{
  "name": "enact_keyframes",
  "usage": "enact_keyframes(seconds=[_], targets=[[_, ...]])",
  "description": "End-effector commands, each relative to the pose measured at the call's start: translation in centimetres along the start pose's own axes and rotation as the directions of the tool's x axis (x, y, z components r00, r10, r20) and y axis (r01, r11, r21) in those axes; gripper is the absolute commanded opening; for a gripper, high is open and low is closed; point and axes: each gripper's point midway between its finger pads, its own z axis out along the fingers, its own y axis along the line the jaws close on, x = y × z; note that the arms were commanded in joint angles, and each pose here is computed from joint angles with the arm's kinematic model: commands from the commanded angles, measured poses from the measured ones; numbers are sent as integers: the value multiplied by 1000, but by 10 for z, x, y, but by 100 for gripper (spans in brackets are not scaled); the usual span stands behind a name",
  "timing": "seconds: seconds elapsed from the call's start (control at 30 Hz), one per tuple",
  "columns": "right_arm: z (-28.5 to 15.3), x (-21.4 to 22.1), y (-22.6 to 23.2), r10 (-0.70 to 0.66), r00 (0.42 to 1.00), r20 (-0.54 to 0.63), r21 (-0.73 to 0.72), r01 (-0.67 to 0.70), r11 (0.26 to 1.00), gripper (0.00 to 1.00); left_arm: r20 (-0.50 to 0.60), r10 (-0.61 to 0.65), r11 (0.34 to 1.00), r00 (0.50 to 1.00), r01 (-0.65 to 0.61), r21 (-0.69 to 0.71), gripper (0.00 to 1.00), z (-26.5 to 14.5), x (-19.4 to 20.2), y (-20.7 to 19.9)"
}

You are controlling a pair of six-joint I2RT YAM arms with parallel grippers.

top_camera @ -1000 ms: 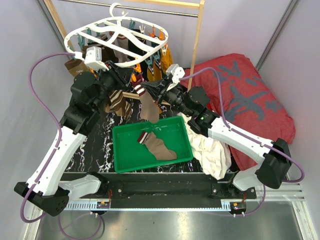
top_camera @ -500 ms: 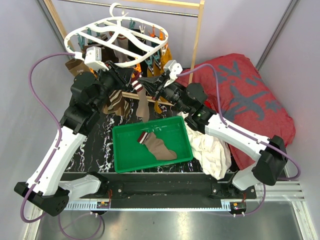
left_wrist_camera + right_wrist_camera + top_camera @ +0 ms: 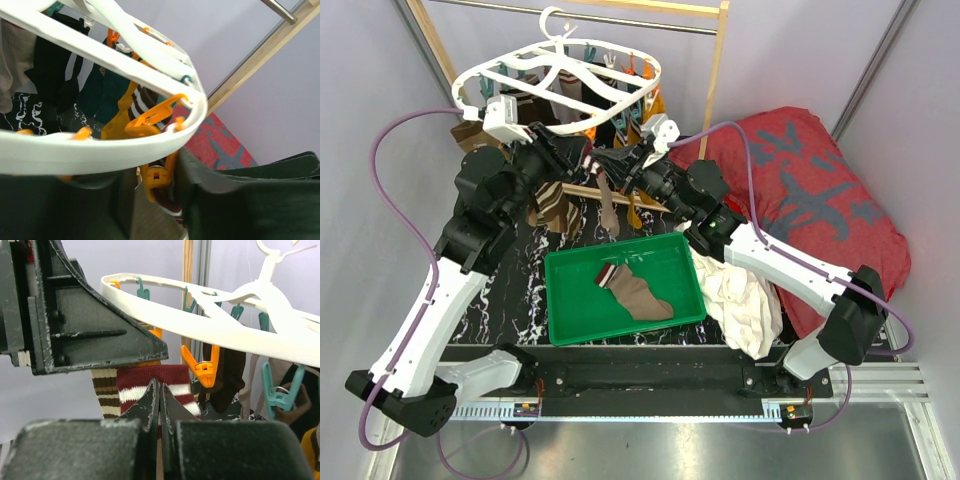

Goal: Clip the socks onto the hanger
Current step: Clamp the sock onto the hanger.

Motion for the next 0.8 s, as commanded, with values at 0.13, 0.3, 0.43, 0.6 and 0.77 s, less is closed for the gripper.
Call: enact_keyframes(seconds=[0.13, 0.3, 0.43, 0.6, 0.77], targets=[[10, -34, 1, -20, 995, 97, -24, 23, 999, 0, 56, 24, 1000, 998, -25, 12, 77, -9, -19, -7], [8, -24, -4, -3, 998, 65, 0, 3, 1000, 14, 73, 69, 997, 995, -65, -51, 78, -5, -22, 6], [-2, -22, -23, 87, 996, 30, 45, -89, 995, 34, 75, 97, 990, 992, -89, -108, 78, -1, -23, 19], [-6, -11, -42, 109, 994, -24, 13, -109, 994, 46, 77, 120, 985, 990, -110, -129, 78, 0, -25, 25], [5, -5, -36, 98, 993, -58, -92, -103, 990, 50, 70, 129, 984, 989, -118, -132, 78, -2, -24, 26]])
